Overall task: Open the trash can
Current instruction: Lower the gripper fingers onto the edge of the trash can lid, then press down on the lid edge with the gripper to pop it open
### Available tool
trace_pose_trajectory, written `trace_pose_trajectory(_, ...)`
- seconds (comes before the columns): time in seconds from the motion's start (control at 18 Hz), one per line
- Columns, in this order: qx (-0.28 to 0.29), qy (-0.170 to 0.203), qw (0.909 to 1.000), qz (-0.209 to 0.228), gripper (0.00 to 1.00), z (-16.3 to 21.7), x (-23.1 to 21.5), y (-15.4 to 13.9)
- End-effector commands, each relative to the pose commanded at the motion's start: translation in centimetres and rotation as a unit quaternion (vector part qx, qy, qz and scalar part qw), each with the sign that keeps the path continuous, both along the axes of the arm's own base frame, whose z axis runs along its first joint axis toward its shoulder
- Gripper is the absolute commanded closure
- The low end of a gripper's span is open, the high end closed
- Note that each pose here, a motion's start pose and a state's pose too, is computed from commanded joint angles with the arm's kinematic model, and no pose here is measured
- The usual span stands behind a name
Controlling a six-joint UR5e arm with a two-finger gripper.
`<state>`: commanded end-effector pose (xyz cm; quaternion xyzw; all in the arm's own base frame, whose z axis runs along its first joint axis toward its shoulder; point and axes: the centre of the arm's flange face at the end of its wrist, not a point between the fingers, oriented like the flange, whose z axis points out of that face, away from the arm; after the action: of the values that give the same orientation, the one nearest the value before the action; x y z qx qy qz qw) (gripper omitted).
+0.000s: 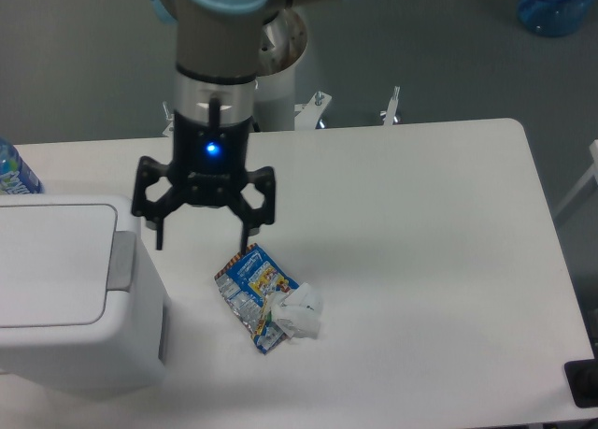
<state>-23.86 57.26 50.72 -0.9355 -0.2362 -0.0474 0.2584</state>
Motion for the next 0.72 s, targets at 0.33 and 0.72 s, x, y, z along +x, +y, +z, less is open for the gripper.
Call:
trace_pose_trajectory(0.33, -0.011, -0.013, 0.9999, -0.002, 0.0, -1.5, 1.1, 0.6)
trace_pose_trajectory(0.72, -0.015, -0.015, 0.9998, -0.005, 0.0, -2.1, 1.3, 1.0)
